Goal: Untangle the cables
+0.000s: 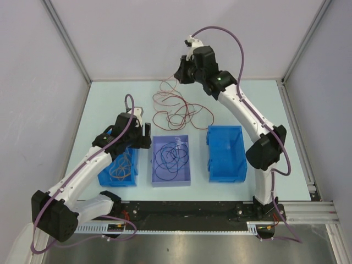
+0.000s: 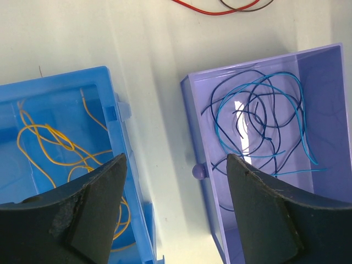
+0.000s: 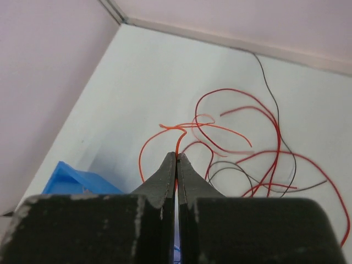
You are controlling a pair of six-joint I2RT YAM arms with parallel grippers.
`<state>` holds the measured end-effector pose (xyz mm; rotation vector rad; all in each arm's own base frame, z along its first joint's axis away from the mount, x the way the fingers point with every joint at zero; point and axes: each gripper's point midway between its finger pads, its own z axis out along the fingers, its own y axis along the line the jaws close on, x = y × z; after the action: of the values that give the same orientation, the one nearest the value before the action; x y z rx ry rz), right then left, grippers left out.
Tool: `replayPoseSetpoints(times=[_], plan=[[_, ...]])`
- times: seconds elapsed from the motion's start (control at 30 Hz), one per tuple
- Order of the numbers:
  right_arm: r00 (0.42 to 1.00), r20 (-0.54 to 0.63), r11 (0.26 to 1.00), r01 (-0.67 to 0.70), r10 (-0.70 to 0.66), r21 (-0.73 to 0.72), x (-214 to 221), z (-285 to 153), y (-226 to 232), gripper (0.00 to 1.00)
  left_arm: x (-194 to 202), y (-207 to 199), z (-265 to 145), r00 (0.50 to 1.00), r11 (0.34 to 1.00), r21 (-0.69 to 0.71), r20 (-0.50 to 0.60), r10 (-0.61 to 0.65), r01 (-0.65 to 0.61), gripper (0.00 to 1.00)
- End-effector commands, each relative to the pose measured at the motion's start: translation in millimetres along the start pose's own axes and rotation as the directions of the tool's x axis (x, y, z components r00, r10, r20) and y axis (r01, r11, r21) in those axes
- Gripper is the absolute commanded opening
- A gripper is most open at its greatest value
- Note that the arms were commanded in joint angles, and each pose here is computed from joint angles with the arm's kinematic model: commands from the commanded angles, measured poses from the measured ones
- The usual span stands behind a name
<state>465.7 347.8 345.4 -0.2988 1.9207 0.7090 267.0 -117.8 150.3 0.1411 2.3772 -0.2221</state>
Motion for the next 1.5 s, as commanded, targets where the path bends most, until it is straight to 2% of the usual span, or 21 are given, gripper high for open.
replayPoseSetpoints(times=[0.0, 0.17, 0.3, 0.37, 0.47, 0.5, 0.53, 0.6, 0.63, 0.7, 0.73, 0.83, 1.1, 1.3, 1.47], plan=[[0.960, -0.255, 0.991, -0.093, 0.116, 0.101, 100, 38, -47, 0.00, -8, 1, 0, 1.000, 1.000, -0.002, 0.031, 0.006, -0.006, 0.79], [0.941, -0.314, 0.990, -0.102, 0.126, 0.093, 122, 45, -48, 0.00, -10, -2, 1, 1.000, 1.000, 0.012, 0.030, -0.003, 0.003, 0.78], [0.958, -0.269, 0.995, -0.083, 0.094, 0.050, 95, 45, -39, 0.00, -18, -10, 1, 0.999, 0.999, 0.044, 0.038, -0.015, 0.014, 0.78], [0.980, -0.190, 0.998, -0.063, 0.062, 0.000, 54, 37, -21, 0.00, -22, -11, 0, 0.999, 0.999, 0.045, 0.043, -0.016, 0.014, 0.78], [0.999, 0.018, 0.997, 0.038, -0.037, -0.072, -14, 7, 16, 0.00, -43, -14, -8, 0.997, 0.999, 0.045, 0.083, -0.011, 0.008, 0.78], [0.986, 0.140, 0.990, 0.105, -0.091, -0.090, -54, -27, 34, 0.00, -47, -13, -9, 0.996, 0.999, 0.039, 0.089, -0.007, 0.004, 0.78], [0.966, 0.231, 0.989, 0.133, -0.114, -0.068, -70, -33, 37, 0.00, -51, -11, -10, 0.995, 1.000, 0.025, 0.099, 0.001, -0.003, 0.78], [0.919, 0.364, 0.980, 0.187, -0.150, -0.067, -102, -67, 62, 0.00, -63, -11, -13, 0.992, 1.000, 0.013, 0.123, 0.009, -0.011, 0.78], [0.850, 0.501, 0.976, 0.214, -0.163, -0.044, -141, -106, 74, 0.00, -67, -8, -14, 0.991, 1.000, -0.002, 0.131, 0.016, -0.016, 0.78], [0.810, 0.561, 0.972, 0.233, -0.172, -0.038, -149, -126, 82, 0.00, -71, -8, -15, 0.989, 1.000, -0.008, 0.143, 0.022, -0.021, 0.78], [0.747, 0.644, 0.969, 0.245, -0.165, -0.037, -173, -156, 91, 0.00, -73, -7, -14, 0.989, 1.000, -0.011, 0.148, 0.023, -0.022, 0.78], [0.723, 0.671, 0.969, 0.246, -0.166, -0.026, -174, -169, 90, 0.00, -67, -7, -9, 0.989, 1.000, -0.008, 0.149, 0.023, -0.022, 0.78], [0.842, 0.504, 0.978, 0.204, -0.193, 0.034, -120, -114, 61, 0.00, -48, -1, -4, 0.993, 1.000, -0.023, 0.116, 0.014, -0.012, 0.78], [0.889, 0.424, 0.984, 0.177, -0.175, 0.036, -95, -93, 50, 0.00, -45, 0, -5, 0.993, 1.000, -0.023, 0.118, 0.008, -0.005, 0.78], [0.901, 0.397, 0.984, 0.176, -0.176, 0.036, -89, -92, 48, 0.00, -45, -1, -6, 0.993, 1.000, -0.017, 0.122, 0.002, 0.000, 0.78]])
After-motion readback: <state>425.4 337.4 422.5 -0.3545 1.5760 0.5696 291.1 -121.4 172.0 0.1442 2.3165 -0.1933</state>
